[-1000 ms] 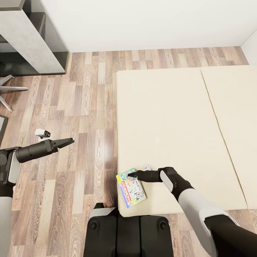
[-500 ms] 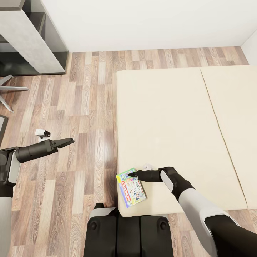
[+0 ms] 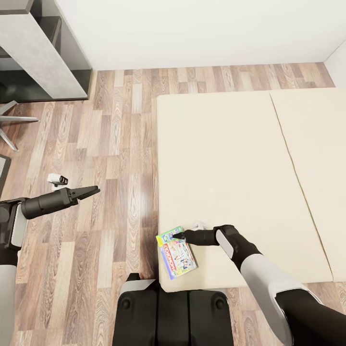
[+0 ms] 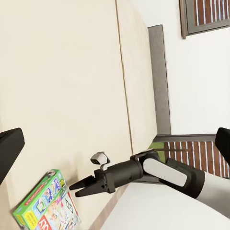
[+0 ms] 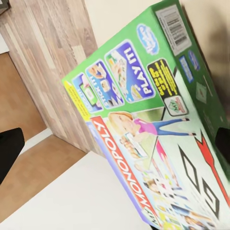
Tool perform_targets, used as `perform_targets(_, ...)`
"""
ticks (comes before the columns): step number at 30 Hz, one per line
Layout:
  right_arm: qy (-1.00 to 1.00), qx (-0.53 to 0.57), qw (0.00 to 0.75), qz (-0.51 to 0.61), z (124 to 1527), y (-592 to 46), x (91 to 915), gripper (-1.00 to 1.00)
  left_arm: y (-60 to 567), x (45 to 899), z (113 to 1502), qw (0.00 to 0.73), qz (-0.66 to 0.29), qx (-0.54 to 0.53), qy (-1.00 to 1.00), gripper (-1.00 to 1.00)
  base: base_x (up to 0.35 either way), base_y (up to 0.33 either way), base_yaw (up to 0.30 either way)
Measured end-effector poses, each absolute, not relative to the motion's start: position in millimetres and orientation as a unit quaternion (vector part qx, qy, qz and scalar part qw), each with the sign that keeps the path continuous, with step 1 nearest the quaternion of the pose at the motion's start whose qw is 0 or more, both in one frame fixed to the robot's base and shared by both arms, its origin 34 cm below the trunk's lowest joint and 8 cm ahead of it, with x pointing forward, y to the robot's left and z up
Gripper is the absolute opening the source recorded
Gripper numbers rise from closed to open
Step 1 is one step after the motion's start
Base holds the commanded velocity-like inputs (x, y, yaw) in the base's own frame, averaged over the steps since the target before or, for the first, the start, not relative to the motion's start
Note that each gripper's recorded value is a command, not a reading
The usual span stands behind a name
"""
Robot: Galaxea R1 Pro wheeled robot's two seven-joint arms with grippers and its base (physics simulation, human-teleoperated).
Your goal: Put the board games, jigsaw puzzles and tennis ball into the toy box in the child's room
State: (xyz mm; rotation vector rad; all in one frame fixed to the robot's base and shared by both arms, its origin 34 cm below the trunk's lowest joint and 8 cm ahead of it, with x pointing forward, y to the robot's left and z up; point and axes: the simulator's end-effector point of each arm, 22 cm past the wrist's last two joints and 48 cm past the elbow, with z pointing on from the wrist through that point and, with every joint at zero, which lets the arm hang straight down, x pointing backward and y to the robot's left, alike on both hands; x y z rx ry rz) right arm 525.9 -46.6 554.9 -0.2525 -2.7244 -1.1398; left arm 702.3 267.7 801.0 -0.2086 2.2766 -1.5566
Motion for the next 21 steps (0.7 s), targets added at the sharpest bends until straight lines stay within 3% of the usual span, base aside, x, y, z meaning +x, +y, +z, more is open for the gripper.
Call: perform_targets(21, -0.928, -0.078, 0.086, -0.355, 545.1, -56.1, 523.3, 1.00, 267.5, 703.5, 801.3, 0.201, -0.549, -0.059, 0.809, 1.00, 0.000, 0.000, 0.000)
